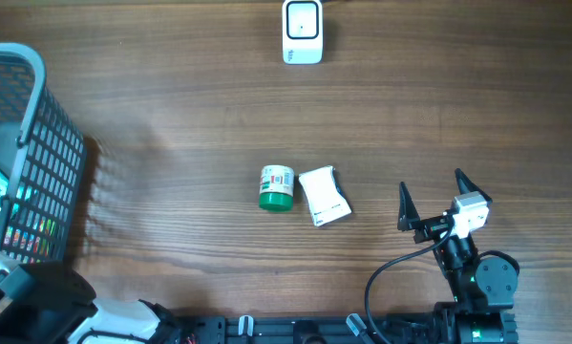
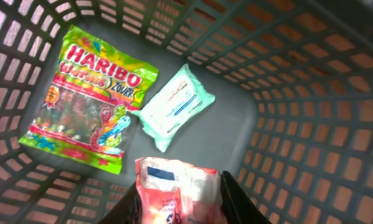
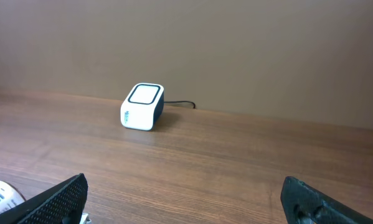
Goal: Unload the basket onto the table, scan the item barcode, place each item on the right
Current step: 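Grasp the small red-white box in the basket with the left gripper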
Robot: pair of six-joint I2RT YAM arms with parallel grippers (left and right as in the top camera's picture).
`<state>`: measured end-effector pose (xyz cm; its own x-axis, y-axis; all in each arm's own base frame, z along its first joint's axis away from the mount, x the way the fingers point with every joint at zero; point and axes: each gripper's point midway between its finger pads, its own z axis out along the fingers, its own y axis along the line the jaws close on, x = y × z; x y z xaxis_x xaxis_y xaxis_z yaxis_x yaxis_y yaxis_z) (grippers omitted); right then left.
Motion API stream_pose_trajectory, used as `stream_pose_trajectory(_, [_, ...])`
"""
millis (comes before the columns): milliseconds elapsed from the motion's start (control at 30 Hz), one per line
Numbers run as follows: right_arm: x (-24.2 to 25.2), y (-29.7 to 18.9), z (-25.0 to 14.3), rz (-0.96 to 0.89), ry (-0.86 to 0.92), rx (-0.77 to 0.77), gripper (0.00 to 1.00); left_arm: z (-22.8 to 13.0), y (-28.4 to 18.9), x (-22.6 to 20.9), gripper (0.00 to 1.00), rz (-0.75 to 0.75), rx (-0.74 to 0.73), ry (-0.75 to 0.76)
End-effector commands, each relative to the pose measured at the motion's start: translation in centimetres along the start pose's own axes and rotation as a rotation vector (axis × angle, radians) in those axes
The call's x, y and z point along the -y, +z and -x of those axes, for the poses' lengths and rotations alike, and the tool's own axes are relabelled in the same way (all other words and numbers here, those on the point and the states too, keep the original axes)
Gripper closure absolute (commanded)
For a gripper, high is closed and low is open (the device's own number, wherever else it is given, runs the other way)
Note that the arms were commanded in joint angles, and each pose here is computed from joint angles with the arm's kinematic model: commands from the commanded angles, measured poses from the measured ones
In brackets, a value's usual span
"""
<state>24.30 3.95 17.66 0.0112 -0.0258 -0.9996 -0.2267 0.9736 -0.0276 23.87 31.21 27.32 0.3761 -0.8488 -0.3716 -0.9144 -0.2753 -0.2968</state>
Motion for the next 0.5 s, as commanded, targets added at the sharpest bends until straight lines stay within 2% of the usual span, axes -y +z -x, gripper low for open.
stream_pose_trajectory(0, [0.1, 0.0, 0.1, -0.011, 0.005, 0.005, 0.0, 0.2, -0.6, 0.1, 0.77, -0.019, -0.002, -0.003])
stream_pose_trajectory(200, [0.1, 0.0, 0.1, -0.011, 0.006, 0.005, 0.0, -1.7, -6.9, 2.7, 0.76, -0.301, -0.113, -0.012])
stream_pose_trajectory(300, [0.1, 0.0, 0.1, -0.011, 0.005, 0.005, 0.0, -5.4, -11.3, 3.6, 0.76, -0.456, -0.259, 0.038])
stream_pose_trajectory(467, [0.1, 0.0, 0.1, -0.011, 0.006, 0.005, 0.0, -13.3, -14.9, 3.2, 0.76, -0.492, -0.392, 0.279])
